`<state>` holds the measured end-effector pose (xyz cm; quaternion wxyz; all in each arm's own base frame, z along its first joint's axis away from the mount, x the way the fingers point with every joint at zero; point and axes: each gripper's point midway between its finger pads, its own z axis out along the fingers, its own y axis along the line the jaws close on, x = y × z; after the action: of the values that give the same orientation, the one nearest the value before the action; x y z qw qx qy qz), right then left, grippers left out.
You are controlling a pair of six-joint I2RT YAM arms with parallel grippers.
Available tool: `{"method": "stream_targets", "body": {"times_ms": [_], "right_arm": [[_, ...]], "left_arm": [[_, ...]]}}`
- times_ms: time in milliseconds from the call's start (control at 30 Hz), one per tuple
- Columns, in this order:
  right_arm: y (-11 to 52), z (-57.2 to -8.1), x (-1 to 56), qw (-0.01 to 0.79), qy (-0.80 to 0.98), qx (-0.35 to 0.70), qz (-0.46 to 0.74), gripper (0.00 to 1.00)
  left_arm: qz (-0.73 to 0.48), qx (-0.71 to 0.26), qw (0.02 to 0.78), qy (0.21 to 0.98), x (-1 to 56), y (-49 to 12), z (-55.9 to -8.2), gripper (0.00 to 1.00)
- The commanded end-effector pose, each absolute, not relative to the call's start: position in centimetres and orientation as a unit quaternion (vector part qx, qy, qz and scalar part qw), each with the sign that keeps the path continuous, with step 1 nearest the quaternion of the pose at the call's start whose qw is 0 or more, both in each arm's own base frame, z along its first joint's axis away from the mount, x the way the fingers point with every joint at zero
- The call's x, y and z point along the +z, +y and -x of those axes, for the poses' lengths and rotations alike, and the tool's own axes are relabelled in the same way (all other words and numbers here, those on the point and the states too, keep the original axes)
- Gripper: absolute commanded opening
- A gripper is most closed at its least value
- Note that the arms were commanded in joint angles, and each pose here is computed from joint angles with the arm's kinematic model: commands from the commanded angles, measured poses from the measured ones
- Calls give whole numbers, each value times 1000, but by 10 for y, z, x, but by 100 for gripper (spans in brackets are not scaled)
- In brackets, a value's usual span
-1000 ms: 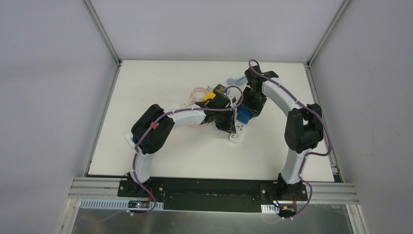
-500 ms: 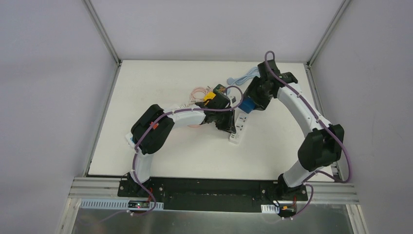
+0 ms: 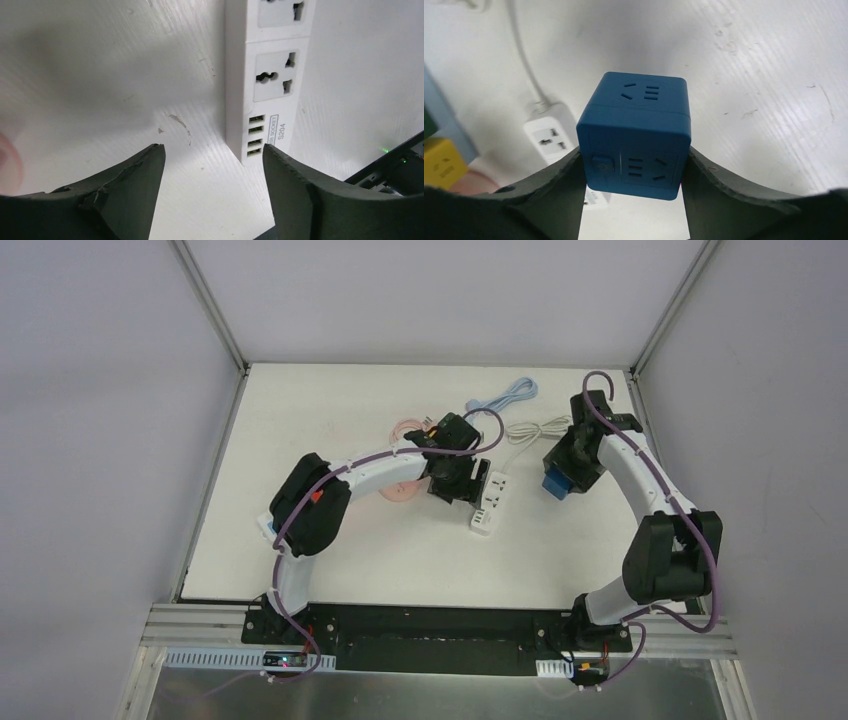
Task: Pull the plug off the socket
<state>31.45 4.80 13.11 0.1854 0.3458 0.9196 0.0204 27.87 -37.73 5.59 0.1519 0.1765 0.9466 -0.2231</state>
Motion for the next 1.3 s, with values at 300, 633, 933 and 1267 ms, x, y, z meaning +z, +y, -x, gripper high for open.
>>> {"method": "stream_targets", "body": {"times_ms": [300,633,933,1267], "right_arm": [[5,-296,83,166,911,-64,-372,23],[0,-305,74,153,919,-88,-352,73],[20,-326,111,179,919,-22,-350,92],[88,-356,172,207,912,174,-309,97]], "left_arm": [[-181,-207,347,896,239,-306,-312,79],[-66,-156,492,854,311,-200,-323,99],[5,-135,518,845,327,-143,-315,99],[-30,-233,465,854,323,-176,-301,99]]}}
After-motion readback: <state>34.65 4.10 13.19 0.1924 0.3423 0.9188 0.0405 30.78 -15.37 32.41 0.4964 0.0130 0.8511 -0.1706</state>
